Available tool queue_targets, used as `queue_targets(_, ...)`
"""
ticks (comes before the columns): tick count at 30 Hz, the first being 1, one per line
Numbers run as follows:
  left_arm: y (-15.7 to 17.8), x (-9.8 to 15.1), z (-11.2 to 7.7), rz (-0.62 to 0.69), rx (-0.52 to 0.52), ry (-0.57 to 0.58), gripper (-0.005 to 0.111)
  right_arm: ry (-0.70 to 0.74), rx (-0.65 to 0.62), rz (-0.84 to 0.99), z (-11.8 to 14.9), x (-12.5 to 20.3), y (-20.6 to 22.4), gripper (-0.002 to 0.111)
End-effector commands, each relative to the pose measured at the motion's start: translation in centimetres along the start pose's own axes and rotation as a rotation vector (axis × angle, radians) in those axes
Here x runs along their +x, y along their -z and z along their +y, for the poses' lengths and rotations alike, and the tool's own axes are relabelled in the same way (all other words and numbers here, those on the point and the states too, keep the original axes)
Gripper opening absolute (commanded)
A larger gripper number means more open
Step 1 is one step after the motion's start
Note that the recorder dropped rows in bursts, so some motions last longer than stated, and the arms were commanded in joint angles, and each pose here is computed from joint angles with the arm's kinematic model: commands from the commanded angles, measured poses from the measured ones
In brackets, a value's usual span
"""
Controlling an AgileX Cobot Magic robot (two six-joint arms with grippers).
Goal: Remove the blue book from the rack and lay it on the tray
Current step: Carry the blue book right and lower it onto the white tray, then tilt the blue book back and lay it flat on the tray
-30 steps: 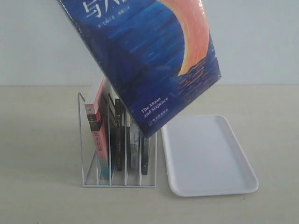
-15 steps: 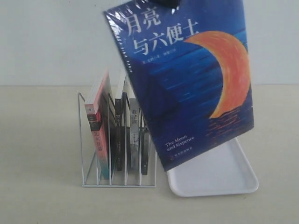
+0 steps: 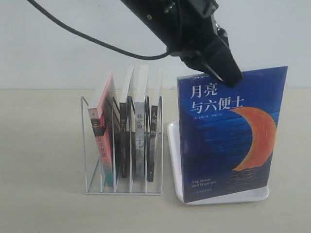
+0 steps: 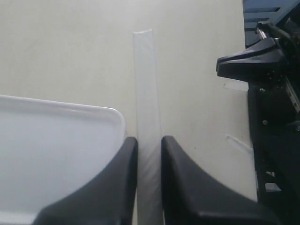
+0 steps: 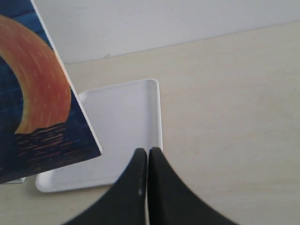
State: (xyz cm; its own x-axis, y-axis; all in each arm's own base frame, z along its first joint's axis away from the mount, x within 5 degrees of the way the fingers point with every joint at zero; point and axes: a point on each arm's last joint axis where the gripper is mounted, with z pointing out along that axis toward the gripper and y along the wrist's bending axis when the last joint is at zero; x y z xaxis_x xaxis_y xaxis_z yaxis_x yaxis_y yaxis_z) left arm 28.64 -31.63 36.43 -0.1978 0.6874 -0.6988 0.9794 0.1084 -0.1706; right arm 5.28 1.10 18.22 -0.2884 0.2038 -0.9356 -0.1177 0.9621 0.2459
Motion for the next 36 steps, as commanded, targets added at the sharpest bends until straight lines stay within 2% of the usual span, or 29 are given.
queue_targets(1,-1.1,-0.7,0.7,-0.031,0.003,-0.014,0.004,0.006,0.001,-0.015,0.0,-0.1,0.0,0.000)
queue_targets(13,-4.5,-0.1,3.2,-0.005,-0.005,-0.031,0.004,0.006,0.001,-0.015,0.0,-0.1,0.0,0.000)
queue_targets(20,-6.2,0.9,4.9,0.036,-0.074,-0.039,0.004,0.006,0.001,-0.015,0.0,-0.1,0.0,0.000)
queue_targets(36,-6.6,1.0,5.1,0.031,-0.072,-0.068,0.004,0.006,0.001,-0.015,0.0,-0.1,0.0,0.000)
